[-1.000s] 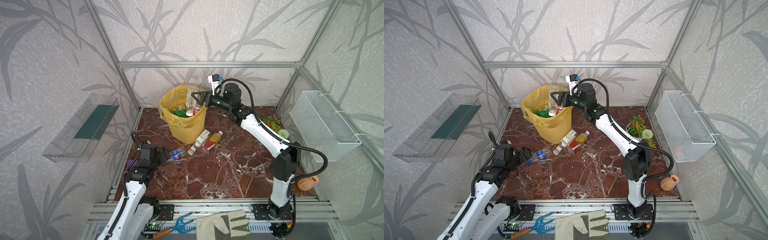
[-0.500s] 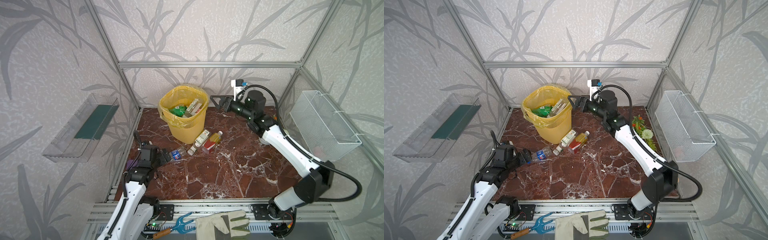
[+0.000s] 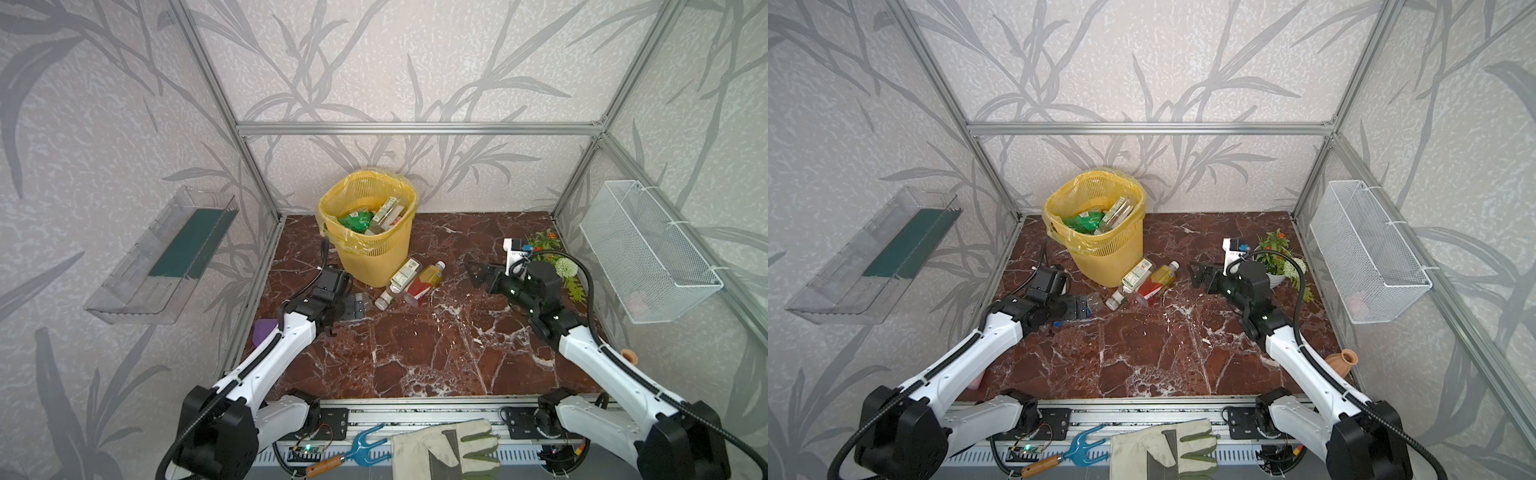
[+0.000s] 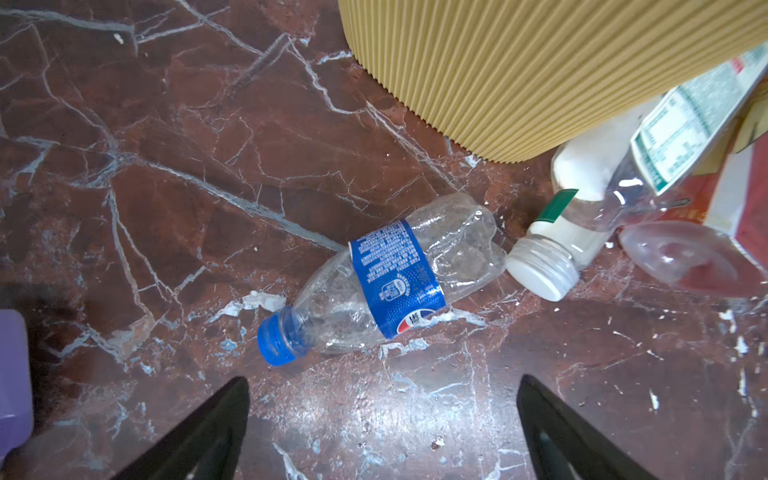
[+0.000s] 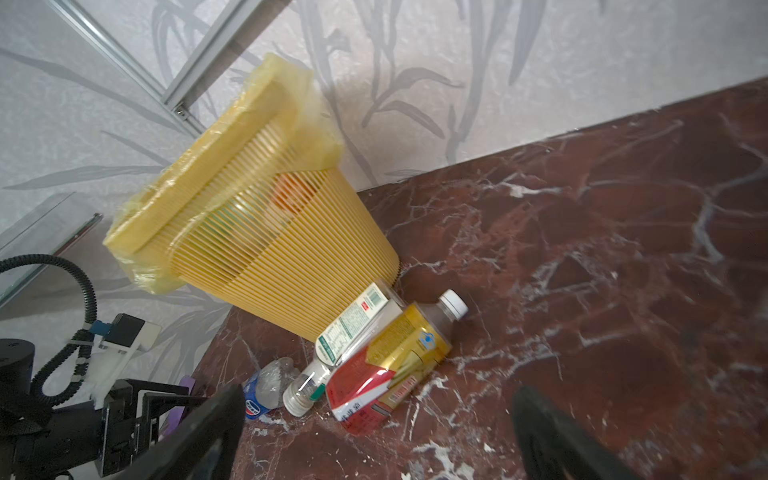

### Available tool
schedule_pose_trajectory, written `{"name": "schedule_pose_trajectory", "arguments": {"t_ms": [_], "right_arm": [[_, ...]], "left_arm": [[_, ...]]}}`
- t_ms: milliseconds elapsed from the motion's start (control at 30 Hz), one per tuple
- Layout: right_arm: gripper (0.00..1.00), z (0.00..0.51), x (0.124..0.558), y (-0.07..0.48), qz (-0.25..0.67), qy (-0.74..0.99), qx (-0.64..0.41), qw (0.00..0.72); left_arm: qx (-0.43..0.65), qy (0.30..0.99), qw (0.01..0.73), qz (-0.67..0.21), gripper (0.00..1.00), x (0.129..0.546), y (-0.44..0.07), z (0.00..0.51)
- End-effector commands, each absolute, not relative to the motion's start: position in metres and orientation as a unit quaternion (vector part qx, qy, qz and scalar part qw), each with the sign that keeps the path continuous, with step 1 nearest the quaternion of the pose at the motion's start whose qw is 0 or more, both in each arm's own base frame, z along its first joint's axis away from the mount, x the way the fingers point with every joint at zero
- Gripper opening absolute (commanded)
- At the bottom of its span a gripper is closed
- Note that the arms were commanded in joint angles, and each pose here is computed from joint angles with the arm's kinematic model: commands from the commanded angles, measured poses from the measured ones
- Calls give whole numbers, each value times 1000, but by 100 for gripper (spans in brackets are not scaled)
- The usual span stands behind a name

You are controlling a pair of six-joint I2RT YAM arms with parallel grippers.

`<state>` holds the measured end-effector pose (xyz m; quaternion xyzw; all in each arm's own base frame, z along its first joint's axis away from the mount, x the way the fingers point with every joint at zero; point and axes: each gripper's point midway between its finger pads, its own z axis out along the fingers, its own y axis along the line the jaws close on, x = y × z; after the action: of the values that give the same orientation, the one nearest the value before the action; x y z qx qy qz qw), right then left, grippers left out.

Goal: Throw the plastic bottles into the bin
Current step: 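Withdraw the right arm while lowering the left gripper toward the Pepsi bottle, then lower the left gripper around the blue-labelled Pepsi bottle and close it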

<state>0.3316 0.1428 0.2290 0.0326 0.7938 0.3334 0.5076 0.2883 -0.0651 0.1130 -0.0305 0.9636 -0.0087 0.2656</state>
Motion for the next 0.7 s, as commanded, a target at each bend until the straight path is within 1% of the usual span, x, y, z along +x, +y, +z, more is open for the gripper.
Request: {"name": "schedule_pose_trajectory", "arguments": {"t_ms": [0, 133, 233, 433, 667], "right_arm": [[100, 239, 326, 115, 342, 767, 84, 536], [99, 228, 316, 93, 330, 767, 122, 537], [99, 222, 314, 86, 325, 768, 131, 536], [99, 215, 320, 89, 338, 769, 136, 525], [99, 214, 326, 94, 351, 769, 131, 517]], "left_arm": [[29, 973, 229, 24, 99, 291, -65, 109], [55, 974, 219, 30, 99, 292, -67, 104], [70, 971, 219, 57, 99, 291, -61, 103], [88, 962, 248, 66, 99, 294, -64, 92], [92, 963, 246, 56, 99, 304, -71, 78]]}}
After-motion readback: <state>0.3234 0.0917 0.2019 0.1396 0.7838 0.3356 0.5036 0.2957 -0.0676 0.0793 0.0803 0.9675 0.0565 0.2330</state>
